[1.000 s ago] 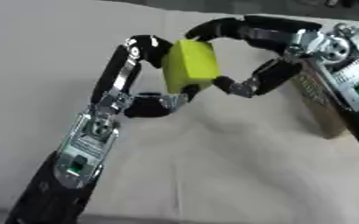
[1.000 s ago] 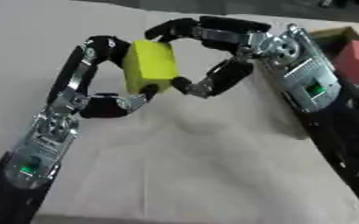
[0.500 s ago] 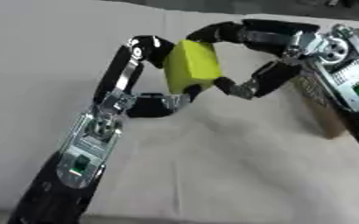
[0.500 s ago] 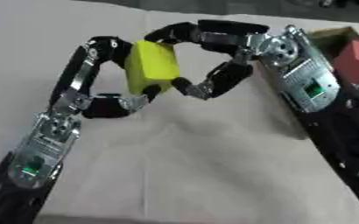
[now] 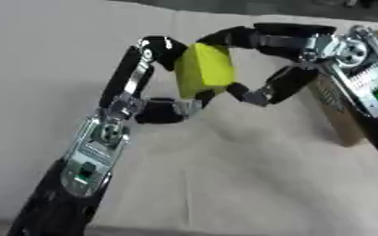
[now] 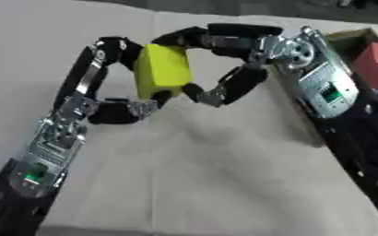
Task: Pick up the objects with one hand, pass them to the other hand, and then place them into the box on the other side of the table.
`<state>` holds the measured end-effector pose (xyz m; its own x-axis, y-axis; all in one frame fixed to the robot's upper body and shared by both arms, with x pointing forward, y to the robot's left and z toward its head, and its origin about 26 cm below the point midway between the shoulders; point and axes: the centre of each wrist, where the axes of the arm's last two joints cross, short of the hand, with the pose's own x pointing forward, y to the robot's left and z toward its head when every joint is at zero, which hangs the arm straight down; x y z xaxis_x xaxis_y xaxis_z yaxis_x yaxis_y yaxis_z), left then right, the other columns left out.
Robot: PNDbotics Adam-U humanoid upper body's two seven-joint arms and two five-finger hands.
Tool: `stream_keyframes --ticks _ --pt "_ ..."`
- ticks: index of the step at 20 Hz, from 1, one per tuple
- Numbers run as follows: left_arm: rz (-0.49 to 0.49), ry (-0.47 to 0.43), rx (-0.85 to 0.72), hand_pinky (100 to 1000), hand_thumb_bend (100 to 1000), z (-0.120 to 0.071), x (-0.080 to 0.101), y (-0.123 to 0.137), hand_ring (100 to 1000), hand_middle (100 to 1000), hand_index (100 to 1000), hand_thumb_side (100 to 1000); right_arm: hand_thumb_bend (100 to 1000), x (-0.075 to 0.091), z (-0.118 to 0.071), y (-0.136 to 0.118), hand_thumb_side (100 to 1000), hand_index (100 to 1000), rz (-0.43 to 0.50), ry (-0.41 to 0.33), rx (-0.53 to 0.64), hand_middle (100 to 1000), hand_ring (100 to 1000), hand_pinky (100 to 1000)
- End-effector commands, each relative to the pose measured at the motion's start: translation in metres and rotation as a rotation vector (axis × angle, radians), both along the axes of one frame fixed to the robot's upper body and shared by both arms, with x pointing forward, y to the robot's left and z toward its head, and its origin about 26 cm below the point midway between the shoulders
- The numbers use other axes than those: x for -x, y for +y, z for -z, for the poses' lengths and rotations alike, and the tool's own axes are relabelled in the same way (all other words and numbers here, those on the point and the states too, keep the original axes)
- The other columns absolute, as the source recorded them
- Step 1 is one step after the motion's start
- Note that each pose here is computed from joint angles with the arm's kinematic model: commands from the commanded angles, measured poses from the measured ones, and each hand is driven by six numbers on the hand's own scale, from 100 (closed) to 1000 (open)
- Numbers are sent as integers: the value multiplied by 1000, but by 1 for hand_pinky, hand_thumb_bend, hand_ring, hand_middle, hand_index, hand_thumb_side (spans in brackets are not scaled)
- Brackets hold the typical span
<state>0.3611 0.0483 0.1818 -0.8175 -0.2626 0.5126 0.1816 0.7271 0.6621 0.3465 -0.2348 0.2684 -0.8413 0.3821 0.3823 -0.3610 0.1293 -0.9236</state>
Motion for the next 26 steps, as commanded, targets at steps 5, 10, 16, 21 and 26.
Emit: stream_keyframes --ticks 5,10,16,21,26 --pt "73 -48 -2 560 100 -14 10 -20 509 407 465 162 100 2 -11 -1 100 987 -17 -13 13 905 919 1000" --pt "83 -47 2 559 100 -15 12 -21 509 409 467 175 100 1 -10 -2 170 890 1 -4 0 777 870 1000" --pt "84 -31 27 578 100 -17 13 -20 521 450 525 100 100 -1 -8 -4 321 738 25 12 -26 581 764 945" --pt "59 -16 58 618 482 -18 13 -17 557 501 608 202 100 -1 -8 -5 376 640 50 34 -58 484 697 894" --pt "-4 -17 95 639 619 -18 12 -15 594 544 688 285 100 1 -9 -5 338 586 61 41 -80 438 658 873"
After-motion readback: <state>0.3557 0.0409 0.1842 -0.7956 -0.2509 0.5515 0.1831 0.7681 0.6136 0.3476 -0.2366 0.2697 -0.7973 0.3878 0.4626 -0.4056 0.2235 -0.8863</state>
